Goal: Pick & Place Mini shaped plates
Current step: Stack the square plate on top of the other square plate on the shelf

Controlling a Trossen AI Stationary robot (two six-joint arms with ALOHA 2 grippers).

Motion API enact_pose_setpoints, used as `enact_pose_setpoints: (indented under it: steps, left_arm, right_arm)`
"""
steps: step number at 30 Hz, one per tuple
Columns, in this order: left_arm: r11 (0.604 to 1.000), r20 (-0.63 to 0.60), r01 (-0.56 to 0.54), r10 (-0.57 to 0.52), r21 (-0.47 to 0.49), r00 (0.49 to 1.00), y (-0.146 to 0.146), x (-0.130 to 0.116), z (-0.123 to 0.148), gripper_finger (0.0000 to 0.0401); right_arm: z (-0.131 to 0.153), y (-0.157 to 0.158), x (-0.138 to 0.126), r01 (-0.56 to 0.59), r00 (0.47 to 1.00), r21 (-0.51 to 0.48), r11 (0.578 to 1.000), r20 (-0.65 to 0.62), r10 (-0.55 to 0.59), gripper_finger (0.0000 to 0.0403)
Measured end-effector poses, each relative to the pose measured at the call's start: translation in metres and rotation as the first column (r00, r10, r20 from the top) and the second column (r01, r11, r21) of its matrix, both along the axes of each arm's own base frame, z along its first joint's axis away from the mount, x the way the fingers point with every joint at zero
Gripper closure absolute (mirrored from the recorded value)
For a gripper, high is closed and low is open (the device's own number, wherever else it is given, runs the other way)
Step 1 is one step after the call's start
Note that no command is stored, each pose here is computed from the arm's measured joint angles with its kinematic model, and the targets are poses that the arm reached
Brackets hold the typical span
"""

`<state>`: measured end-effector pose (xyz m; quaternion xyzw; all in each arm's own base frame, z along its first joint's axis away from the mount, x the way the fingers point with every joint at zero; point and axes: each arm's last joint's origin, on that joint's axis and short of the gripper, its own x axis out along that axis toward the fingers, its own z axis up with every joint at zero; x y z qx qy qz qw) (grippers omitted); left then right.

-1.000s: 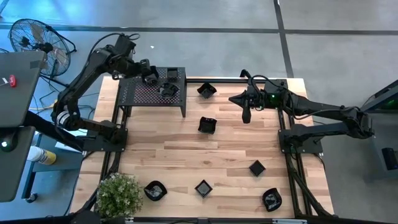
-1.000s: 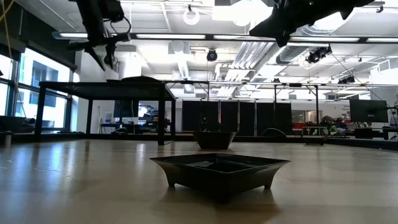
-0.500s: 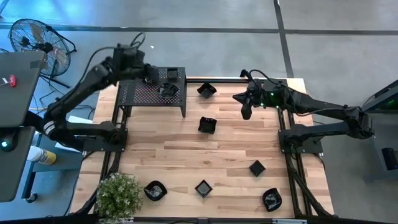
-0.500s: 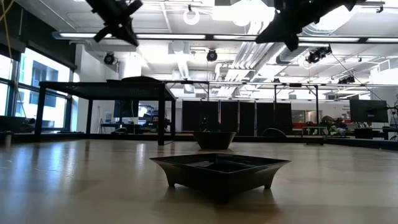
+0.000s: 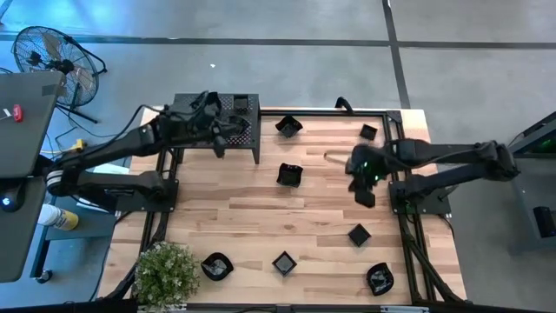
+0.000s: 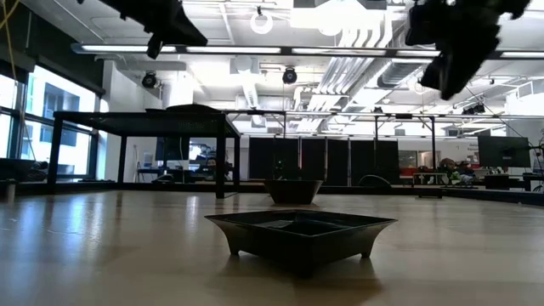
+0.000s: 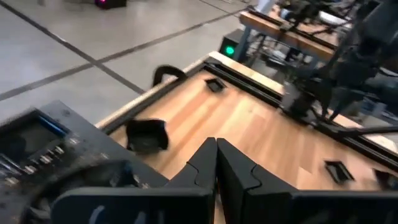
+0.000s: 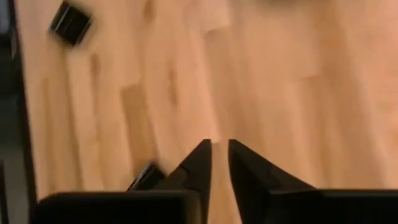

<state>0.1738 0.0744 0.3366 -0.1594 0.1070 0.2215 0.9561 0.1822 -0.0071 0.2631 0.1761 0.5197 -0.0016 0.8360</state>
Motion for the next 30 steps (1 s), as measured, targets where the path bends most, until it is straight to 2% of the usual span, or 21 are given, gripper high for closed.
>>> enact_pose_setpoints:
  steps: [3, 6, 11, 14, 19, 22, 30]
  left_arm:
    - [1.0, 0.029, 0.013, -0.012, -0.006, 0.999, -0.007, -0.007, -0.004, 0.04]
    - [1.0, 0.052, 0.003, -0.002, -0.024, 0.999, -0.01, -0.016, -0.008, 0.04]
    - [1.0, 0.076, 0.002, 0.0, -0.022, 0.997, -0.014, -0.025, -0.01, 0.0401]
    - [1.0, 0.079, 0.003, -0.002, -0.015, 0.997, -0.015, -0.028, -0.01, 0.0401]
    - [1.0, 0.062, 0.003, -0.002, -0.019, 0.998, -0.015, -0.03, -0.011, 0.0401]
    - [1.0, 0.041, 0.002, -0.001, -0.028, 0.999, -0.016, -0.03, -0.013, 0.0401]
    - [0.999, 0.03, 0.006, -0.005, -0.033, 1.0, -0.016, -0.03, -0.015, 0.0401]
  right_arm:
    - [-0.011, 0.018, 0.01, -0.145, 0.988, 0.008, 0.989, -0.056, 0.145, 0.0321]
    - [-0.028, 0.035, 0.022, -0.291, 0.948, 0.027, 0.956, -0.125, 0.292, 0.0293]
    - [-0.057, 0.059, 0.037, -0.486, 0.841, 0.11, 0.867, -0.21, 0.498, 0.0271]
    - [-0.072, 0.069, 0.042, -0.563, 0.778, 0.13, 0.816, -0.251, 0.577, 0.027]
    - [-0.093, 0.078, 0.053, -0.637, 0.717, 0.126, 0.761, -0.264, 0.645, 0.0279]
    - [-0.104, 0.078, 0.058, -0.648, 0.703, 0.11, 0.753, -0.294, 0.648, 0.0289]
    - [-0.124, 0.082, 0.064, -0.659, 0.672, 0.151, 0.737, -0.322, 0.667, 0.0323]
